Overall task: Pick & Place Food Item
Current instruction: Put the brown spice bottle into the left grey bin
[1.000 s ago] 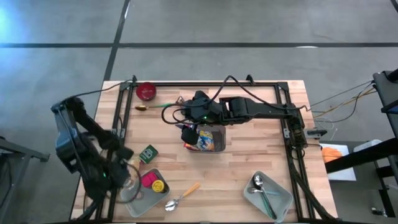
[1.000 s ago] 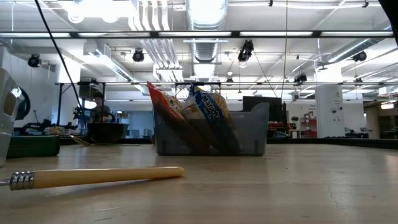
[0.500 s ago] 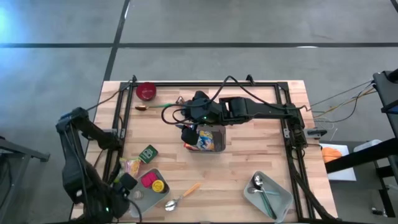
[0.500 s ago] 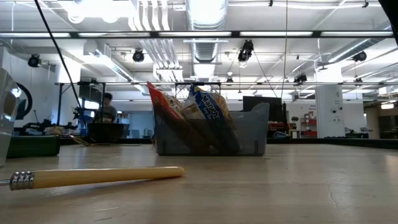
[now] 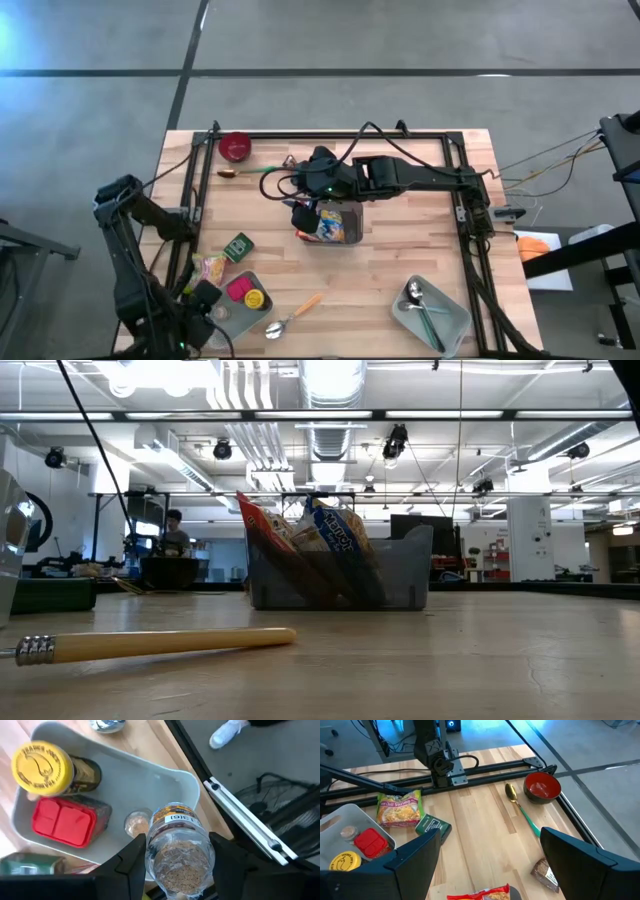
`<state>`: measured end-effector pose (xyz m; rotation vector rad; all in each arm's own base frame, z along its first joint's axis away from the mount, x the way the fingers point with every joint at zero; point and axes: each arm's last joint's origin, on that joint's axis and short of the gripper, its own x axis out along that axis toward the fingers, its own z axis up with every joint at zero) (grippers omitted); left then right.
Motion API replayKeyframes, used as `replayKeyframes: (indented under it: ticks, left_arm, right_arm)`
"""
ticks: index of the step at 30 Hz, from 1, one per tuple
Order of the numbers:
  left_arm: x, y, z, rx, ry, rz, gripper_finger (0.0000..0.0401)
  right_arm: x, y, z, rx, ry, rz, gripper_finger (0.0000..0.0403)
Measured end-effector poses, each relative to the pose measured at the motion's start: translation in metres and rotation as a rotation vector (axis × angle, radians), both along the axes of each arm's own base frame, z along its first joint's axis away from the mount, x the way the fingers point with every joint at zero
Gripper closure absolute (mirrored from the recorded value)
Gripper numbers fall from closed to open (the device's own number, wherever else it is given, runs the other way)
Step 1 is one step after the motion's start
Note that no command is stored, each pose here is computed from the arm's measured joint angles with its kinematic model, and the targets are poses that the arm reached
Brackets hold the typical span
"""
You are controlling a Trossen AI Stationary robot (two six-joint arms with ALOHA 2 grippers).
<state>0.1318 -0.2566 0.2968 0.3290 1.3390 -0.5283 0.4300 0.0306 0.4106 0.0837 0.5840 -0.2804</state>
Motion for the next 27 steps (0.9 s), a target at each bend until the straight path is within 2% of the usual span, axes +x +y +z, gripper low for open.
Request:
replayKeyframes:
  ticks: [5,14,19,27]
  left_arm:
    - [-0.011,0.022,-0.013,-0.097,-0.021,0.105,0.0237]
    - [-0.028,0.058,-0.031,-0.108,0.014,0.249,0.0237]
    - [-0.027,0.058,-0.043,-0.093,0.025,0.291,0.0237]
    - [-0.02,0.047,-0.038,-0.191,-0.033,0.286,0.0237]
  right_arm:
    - [0.0,0.0,0.0,0.0,0.0,0.0,0.0064]
    - [0.0,0.0,0.0,0.0,0.0,0.0,0.0064]
    - [0.0,0.0,0.0,0.0,0.0,0.0,0.0064]
    - [0.0,0.0,0.0,0.0,0.0,0.0,0.0064]
